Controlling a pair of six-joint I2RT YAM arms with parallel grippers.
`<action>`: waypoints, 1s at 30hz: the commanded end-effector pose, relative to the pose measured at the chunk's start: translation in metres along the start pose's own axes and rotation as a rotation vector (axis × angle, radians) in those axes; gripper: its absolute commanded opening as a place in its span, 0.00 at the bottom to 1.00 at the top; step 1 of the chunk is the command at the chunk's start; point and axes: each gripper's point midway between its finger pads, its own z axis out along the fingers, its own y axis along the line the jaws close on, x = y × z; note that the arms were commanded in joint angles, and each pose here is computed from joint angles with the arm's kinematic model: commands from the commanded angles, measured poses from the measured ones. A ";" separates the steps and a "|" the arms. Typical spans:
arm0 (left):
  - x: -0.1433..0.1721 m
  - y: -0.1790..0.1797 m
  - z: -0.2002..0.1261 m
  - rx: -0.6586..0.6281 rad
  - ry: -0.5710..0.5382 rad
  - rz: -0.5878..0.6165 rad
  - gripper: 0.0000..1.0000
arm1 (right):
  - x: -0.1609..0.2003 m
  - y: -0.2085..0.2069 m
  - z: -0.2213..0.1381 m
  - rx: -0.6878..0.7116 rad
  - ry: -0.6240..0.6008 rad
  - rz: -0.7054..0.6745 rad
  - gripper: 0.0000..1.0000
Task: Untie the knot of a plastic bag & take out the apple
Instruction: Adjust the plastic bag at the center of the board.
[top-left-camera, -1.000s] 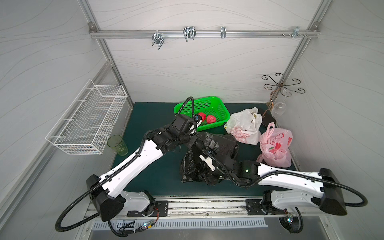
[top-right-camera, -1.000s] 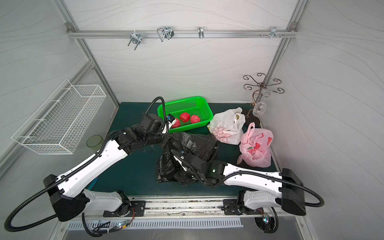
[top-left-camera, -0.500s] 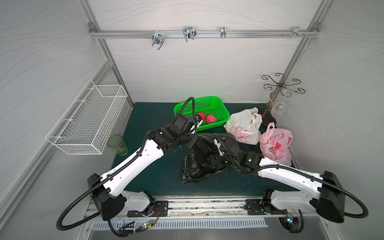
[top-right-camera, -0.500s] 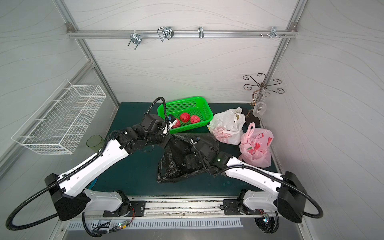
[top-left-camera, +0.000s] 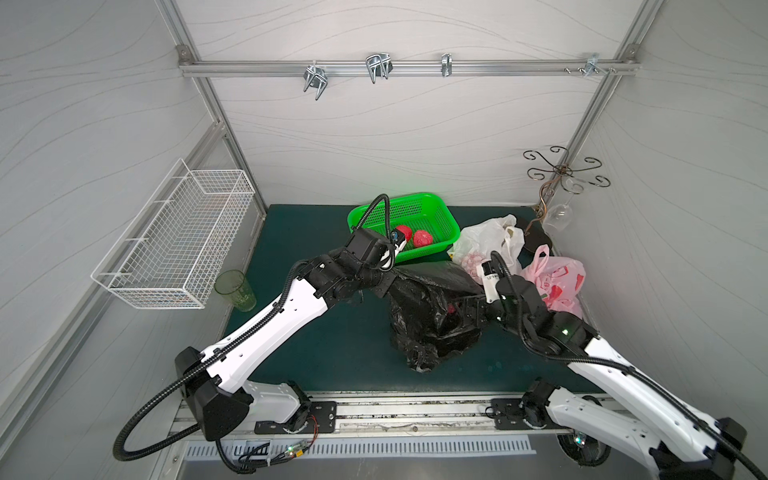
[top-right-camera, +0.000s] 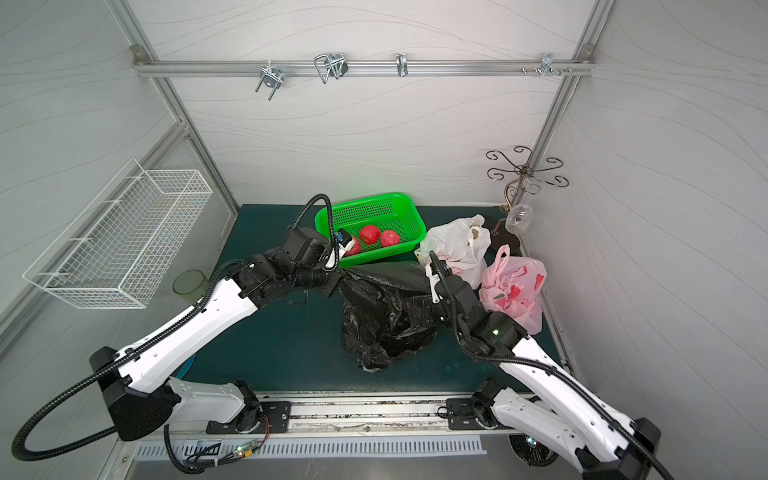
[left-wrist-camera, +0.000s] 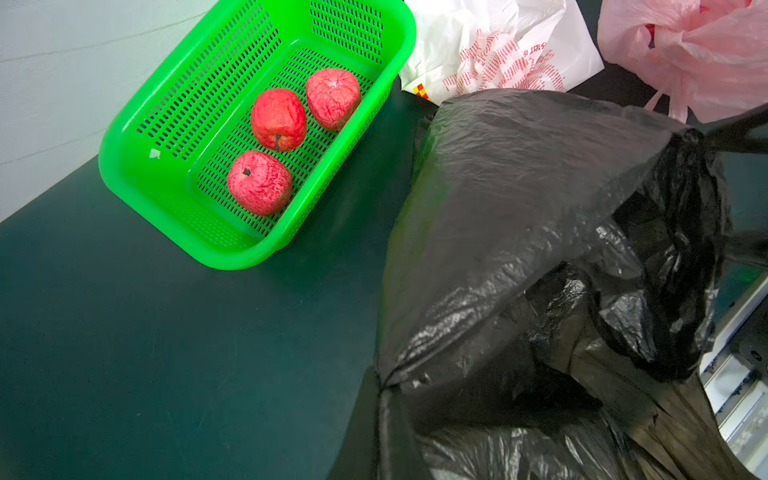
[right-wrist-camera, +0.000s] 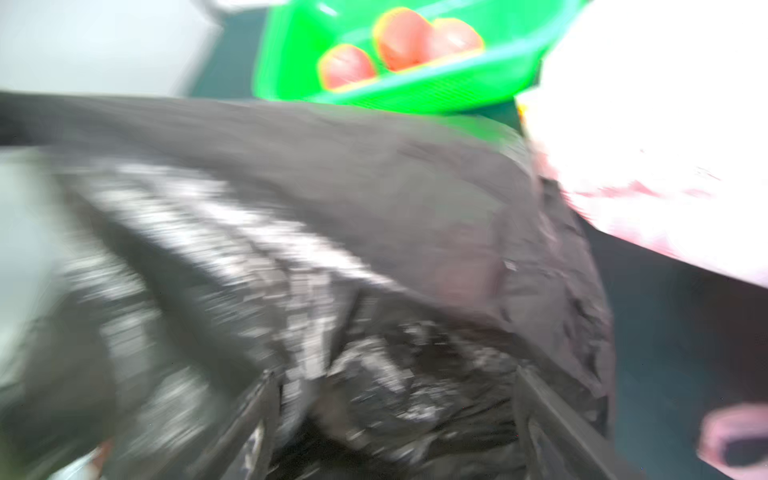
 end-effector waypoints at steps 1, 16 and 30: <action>-0.014 -0.001 -0.007 0.019 -0.048 -0.014 0.00 | 0.011 0.059 -0.011 -0.290 0.071 -0.073 0.86; -0.017 -0.014 -0.005 0.093 -0.051 -0.035 0.00 | 0.021 0.087 0.096 -0.069 -0.023 -0.104 0.72; -0.017 -0.006 -0.012 0.047 -0.061 -0.027 0.00 | 0.020 -0.088 0.070 0.558 -0.047 0.049 0.79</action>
